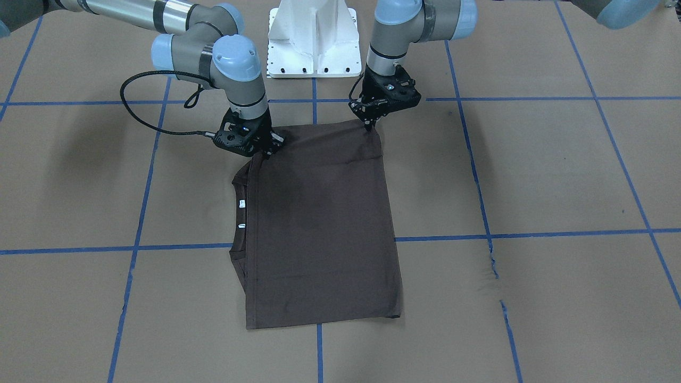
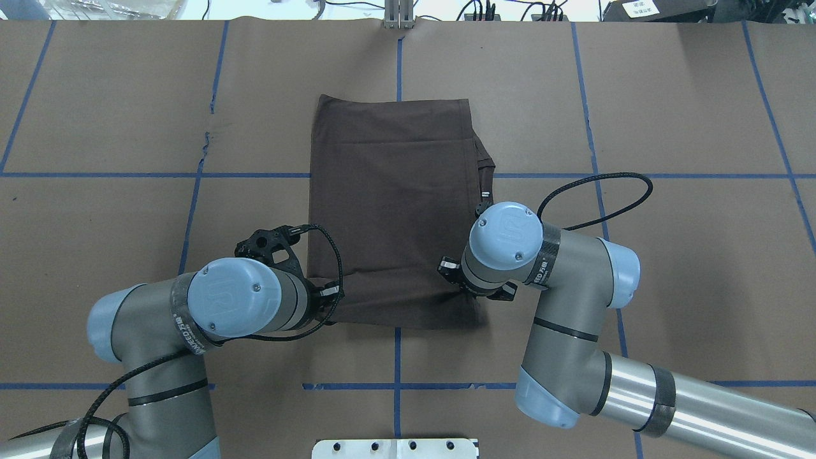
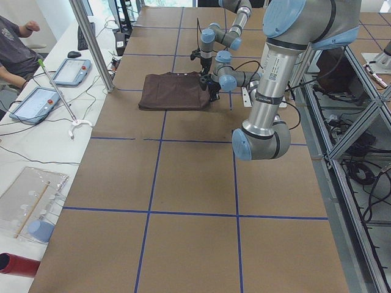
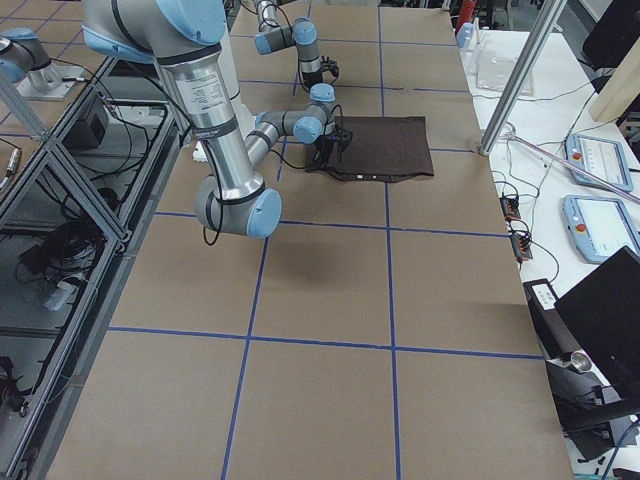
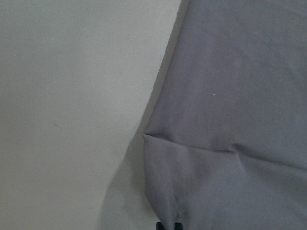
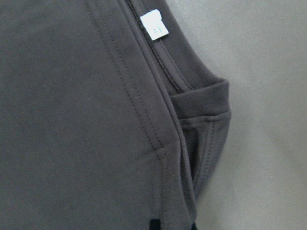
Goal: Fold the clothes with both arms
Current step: 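Grasp the brown shirt's side edges with both grippers near the middle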
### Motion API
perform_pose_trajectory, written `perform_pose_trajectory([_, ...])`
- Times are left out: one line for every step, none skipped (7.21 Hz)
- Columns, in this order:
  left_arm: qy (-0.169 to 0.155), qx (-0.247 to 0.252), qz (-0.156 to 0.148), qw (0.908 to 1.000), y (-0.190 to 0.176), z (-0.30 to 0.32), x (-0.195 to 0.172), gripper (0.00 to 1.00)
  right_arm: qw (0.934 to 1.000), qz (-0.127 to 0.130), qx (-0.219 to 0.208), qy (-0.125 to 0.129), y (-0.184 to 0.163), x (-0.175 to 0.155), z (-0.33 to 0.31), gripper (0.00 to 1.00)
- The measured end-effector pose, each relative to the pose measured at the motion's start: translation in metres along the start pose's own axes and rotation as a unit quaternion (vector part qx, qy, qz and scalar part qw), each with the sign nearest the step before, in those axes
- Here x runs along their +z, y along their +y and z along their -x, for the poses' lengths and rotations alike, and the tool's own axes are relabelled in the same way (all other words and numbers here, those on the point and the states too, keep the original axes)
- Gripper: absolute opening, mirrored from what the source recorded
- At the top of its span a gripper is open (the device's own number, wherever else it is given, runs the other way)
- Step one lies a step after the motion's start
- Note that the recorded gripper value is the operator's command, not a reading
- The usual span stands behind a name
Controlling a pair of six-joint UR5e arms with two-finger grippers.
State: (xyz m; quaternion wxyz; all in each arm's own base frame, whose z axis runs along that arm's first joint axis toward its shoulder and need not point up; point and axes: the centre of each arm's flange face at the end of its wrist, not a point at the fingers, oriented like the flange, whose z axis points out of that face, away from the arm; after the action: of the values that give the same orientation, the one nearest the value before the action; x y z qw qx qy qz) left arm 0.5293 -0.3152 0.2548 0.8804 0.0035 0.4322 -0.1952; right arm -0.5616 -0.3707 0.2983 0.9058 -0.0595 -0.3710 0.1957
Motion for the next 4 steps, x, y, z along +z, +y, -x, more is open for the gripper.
perform_pose_trajectory([0.000, 0.000, 0.000, 1.0000, -0.001, 0.000, 0.000, 0.00, 1.0000, 0.000, 0.000, 0.000, 0.000, 0.000, 0.000, 0.00])
perform_pose_trajectory([0.000, -0.001, -0.001, 1.0000, -0.001, 0.000, 0.000, 0.00, 1.0000, 0.001, -0.001, -0.005, 0.000, -0.005, 0.006, 0.00])
perform_pose_trajectory([0.001, -0.001, -0.001, 1.0000, -0.002, 0.000, -0.001, 0.00, 0.9999, 0.001, 0.000, -0.012, -0.001, -0.012, 0.011, 0.00])
perform_pose_trajectory([0.002, -0.002, -0.001, 1.0000, -0.003, 0.000, -0.003, 0.00, 0.9998, 0.001, 0.000, -0.020, -0.001, -0.020, 0.014, 0.00])
